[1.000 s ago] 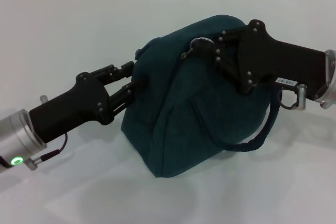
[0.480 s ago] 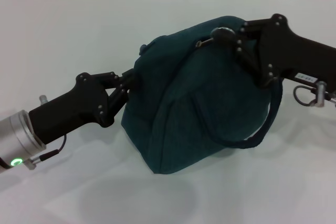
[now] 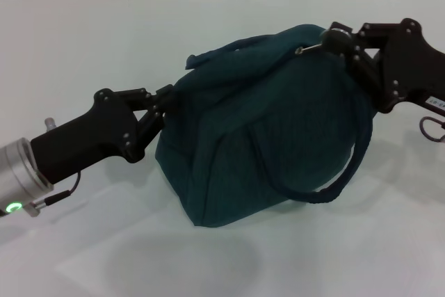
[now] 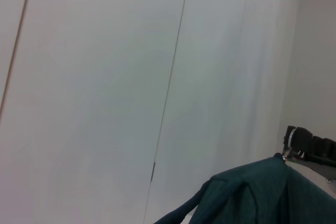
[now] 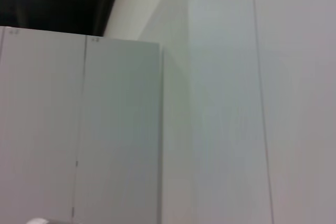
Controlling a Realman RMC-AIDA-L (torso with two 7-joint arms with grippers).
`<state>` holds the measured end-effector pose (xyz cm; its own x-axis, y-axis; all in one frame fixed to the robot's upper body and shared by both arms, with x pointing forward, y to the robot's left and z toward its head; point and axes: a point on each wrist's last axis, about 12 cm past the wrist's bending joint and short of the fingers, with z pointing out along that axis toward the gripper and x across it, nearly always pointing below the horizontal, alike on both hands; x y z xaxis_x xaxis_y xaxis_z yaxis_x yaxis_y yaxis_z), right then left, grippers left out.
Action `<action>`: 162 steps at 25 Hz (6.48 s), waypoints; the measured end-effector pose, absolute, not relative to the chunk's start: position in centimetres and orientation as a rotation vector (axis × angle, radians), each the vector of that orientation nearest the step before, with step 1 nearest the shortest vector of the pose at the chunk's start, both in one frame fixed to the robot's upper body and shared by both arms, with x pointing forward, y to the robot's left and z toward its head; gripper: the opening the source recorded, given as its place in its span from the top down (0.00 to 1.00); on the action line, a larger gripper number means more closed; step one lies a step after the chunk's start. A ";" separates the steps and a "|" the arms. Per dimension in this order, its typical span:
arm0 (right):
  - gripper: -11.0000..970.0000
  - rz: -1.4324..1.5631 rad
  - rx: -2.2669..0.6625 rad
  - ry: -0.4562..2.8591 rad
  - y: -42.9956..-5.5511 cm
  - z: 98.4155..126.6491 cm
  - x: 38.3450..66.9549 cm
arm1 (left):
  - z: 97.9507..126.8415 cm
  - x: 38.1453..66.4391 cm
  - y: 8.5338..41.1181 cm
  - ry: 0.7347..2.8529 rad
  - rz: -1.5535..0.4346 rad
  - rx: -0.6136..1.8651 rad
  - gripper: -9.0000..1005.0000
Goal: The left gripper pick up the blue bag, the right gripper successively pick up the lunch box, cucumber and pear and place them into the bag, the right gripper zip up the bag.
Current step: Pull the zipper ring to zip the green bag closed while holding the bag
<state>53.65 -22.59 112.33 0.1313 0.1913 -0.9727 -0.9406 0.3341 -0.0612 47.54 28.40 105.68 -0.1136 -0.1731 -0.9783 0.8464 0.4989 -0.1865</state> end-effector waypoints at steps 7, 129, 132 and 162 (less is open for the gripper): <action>0.98 0.956 -0.808 1.160 -24.1 111.8 53.4 | 106.0 47.8 29.0 1.431 -0.956 0.663 0.95; 0.97 0.954 -0.568 1.301 -28.1 106.6 48.1 | 111.4 54.6 28.6 1.624 -1.027 1.022 0.94; 0.97 0.940 -0.562 1.319 -28.3 106.4 48.1 | 111.4 54.6 28.7 1.625 -1.025 1.020 0.94; 0.97 0.912 -0.586 1.401 -28.3 105.5 48.3 | 111.5 54.4 29.3 1.620 -1.003 0.997 0.94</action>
